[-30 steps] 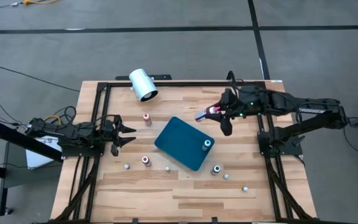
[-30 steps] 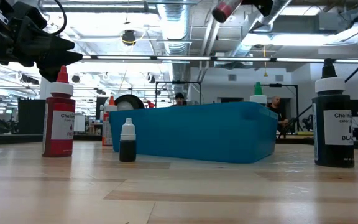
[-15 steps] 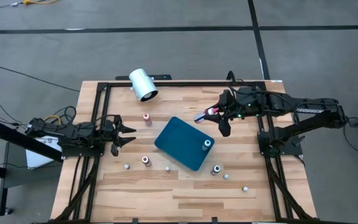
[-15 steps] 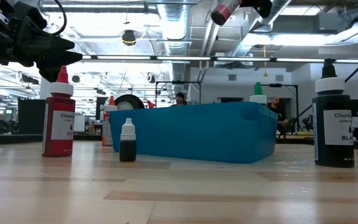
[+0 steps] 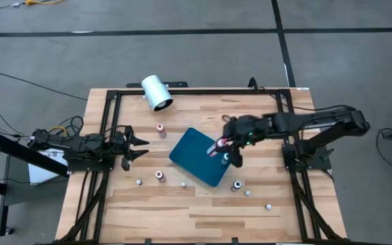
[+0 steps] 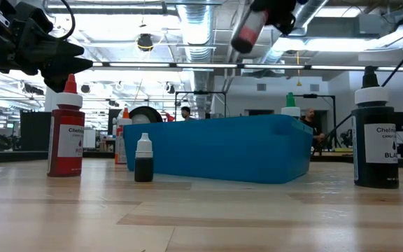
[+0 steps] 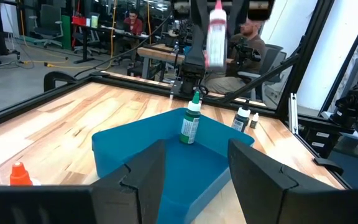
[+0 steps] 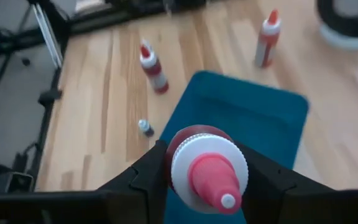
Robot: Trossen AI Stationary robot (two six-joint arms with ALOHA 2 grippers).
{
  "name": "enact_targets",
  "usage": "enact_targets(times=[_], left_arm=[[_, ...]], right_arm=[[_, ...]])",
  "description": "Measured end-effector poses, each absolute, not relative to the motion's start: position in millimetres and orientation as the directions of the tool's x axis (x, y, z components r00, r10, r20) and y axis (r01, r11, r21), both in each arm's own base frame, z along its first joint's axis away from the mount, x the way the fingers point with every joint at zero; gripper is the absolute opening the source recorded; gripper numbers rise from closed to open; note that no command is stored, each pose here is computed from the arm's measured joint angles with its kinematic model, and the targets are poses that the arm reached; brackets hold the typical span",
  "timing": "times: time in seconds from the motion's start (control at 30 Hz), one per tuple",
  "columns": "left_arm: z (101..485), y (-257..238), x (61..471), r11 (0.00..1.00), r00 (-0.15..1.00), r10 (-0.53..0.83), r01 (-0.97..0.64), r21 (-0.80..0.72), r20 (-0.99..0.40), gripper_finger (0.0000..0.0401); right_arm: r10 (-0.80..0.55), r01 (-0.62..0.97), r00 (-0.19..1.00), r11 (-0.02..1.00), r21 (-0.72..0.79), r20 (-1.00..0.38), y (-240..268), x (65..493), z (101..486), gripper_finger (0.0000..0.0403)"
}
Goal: Pick & Place food coloring
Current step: Put the big pink food coloring bottle into the blue bin
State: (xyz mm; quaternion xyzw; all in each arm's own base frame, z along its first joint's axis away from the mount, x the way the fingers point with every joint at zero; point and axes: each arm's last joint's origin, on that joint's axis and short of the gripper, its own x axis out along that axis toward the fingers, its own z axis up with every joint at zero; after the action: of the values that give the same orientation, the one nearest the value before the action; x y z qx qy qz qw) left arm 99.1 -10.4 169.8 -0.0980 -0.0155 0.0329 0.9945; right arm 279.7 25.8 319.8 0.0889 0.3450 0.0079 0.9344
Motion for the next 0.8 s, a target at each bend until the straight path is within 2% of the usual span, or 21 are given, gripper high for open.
enact_targets(times=[0.13,0.37,0.6,0.8], left_arm=[[170,-10,99,0.979,0.997,0.069,-0.063,-0.196,0.025,0.0165],[170,-10,99,0.979,0.997,0.069,-0.063,-0.196,0.024,0.0165],[170,-10,99,0.979,0.997,0.068,-0.063,-0.196,0.023,0.0165],[170,-10,99,0.979,0.997,0.069,-0.063,-0.196,0.023,0.0165]], right_arm=[[0.073,0.056,0.699,0.986,0.157,-0.711,29,294,298,0.014],[0.016,0.113,0.555,0.989,0.094,-0.832,26,305,265,0.0151],[-0.006,0.138,0.48,0.988,0.069,-0.877,19,318,240,0.0139],[-0.061,0.177,0.393,0.984,0.011,-0.918,12,324,218,0.0153]])
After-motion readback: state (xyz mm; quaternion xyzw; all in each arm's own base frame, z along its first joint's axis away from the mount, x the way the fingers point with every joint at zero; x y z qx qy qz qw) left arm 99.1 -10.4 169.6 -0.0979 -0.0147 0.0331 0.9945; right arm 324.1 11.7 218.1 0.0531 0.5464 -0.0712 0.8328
